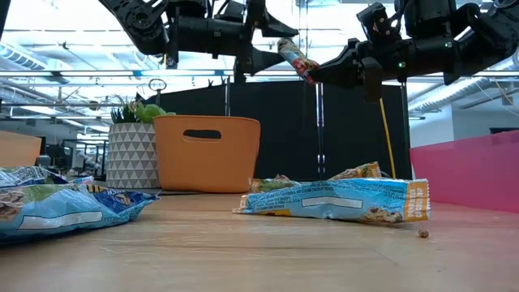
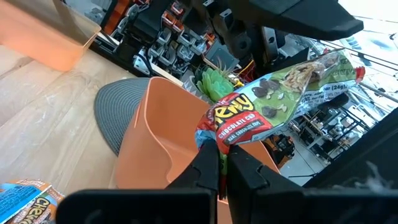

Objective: Pick and place Granola Bars by type
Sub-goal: Put the red granola bar into the orange bin

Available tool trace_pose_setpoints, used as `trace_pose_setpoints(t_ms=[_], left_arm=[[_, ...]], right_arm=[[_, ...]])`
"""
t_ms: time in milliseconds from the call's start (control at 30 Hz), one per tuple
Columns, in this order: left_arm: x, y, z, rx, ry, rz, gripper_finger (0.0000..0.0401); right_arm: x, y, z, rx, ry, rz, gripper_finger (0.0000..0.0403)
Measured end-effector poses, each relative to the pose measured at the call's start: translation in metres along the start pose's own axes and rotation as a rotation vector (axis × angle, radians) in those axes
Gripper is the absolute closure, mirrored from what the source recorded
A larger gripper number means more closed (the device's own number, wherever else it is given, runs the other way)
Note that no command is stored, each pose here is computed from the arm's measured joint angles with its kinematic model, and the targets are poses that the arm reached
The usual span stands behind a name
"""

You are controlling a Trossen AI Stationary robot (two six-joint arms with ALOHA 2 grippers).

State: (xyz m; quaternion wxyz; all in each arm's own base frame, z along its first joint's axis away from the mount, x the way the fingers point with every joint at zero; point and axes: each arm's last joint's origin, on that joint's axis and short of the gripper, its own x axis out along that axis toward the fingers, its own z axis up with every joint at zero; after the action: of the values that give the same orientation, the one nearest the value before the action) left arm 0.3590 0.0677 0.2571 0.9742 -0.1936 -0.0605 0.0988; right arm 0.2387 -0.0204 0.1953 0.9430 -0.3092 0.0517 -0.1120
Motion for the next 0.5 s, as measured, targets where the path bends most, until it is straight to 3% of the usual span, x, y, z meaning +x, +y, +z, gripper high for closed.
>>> trace_pose_setpoints(t_ms=[267, 500], left_arm=[[0.0, -0.0001, 0.0001, 0.027, -0.001, -0.003, 0.0152], [0.0, -0.0005, 0.0008, 0.029, 0.004, -0.035, 0.0283]], right_arm=[[0.0, 0.0, 0.0, 0.011, 0.0, 0.0, 0.0399], [0.0, 0.0001, -0.0001, 0.011, 0.001, 0.001, 0.0399]])
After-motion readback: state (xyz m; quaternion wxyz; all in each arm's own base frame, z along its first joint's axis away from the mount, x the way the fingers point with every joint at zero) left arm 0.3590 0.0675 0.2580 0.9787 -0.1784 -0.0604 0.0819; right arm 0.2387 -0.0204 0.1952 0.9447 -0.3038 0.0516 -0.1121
